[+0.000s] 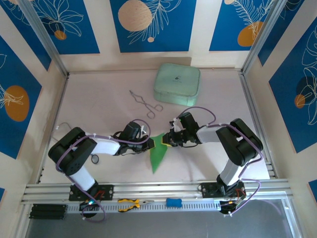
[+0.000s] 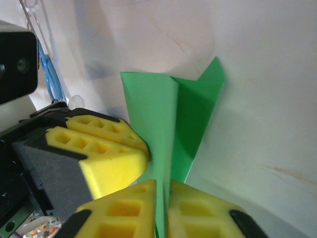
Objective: Fold a paper plane with a square sheet of paper (pick it up from the middle)
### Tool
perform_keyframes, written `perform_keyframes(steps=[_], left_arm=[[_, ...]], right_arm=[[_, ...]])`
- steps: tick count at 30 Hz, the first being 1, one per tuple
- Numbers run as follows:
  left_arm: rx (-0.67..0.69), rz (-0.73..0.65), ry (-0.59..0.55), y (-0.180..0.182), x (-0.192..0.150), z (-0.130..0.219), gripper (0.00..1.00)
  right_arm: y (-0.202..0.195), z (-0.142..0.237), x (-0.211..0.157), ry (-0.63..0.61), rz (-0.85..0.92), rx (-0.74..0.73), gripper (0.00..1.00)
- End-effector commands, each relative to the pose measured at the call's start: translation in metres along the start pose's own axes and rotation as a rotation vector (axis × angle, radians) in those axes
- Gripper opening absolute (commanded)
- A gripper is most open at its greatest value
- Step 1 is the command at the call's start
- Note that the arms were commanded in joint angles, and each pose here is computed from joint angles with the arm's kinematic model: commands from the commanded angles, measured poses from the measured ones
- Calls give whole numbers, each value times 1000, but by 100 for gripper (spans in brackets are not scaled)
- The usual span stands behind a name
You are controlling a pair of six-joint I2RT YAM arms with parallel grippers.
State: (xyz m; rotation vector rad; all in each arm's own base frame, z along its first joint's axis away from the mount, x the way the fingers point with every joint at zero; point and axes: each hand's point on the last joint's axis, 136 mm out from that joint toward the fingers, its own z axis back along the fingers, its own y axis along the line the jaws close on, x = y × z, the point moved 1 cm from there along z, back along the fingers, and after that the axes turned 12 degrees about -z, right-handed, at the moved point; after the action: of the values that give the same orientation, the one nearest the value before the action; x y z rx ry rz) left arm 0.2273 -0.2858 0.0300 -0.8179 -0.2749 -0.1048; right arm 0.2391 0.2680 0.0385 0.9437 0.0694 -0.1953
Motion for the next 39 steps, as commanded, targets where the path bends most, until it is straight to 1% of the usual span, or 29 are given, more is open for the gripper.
perform_keyframes(steps=[1,2,4,7,10,13,18,20,24,30,35,39], left_arm=[[-12,-46,21,-12,1,4,22],[-18,-60,13,-17,4,7,25],[-19,-98,-11,-26,12,14,34],[-4,-162,-44,-35,18,25,42],[27,-236,-68,-40,20,35,45],[57,-317,-83,-45,19,42,45],[107,-512,-55,-57,1,40,45],[148,-595,-34,-59,-8,37,45],[219,-742,5,-64,-22,27,47],[269,-896,20,-76,-31,14,54],[335,-969,58,-73,-35,2,54],[376,-1005,81,-70,-38,-6,52]], right_arm=[[3,6,5,-27,-18,-3,9],[1,9,8,-51,-34,-21,8],[-9,18,15,-127,-100,-80,8],[-19,35,24,-254,-181,-82,7],[-23,47,27,-336,-246,-88,7],[-26,55,26,-383,-318,-102,7],[-39,65,18,-462,-437,-140,7],[-37,66,16,-465,-442,-132,6],[-35,62,12,-428,-445,-131,6],[-30,56,13,-394,-433,-126,6],[-26,57,15,-383,-420,-126,6],[-22,59,16,-381,-418,-115,7]])
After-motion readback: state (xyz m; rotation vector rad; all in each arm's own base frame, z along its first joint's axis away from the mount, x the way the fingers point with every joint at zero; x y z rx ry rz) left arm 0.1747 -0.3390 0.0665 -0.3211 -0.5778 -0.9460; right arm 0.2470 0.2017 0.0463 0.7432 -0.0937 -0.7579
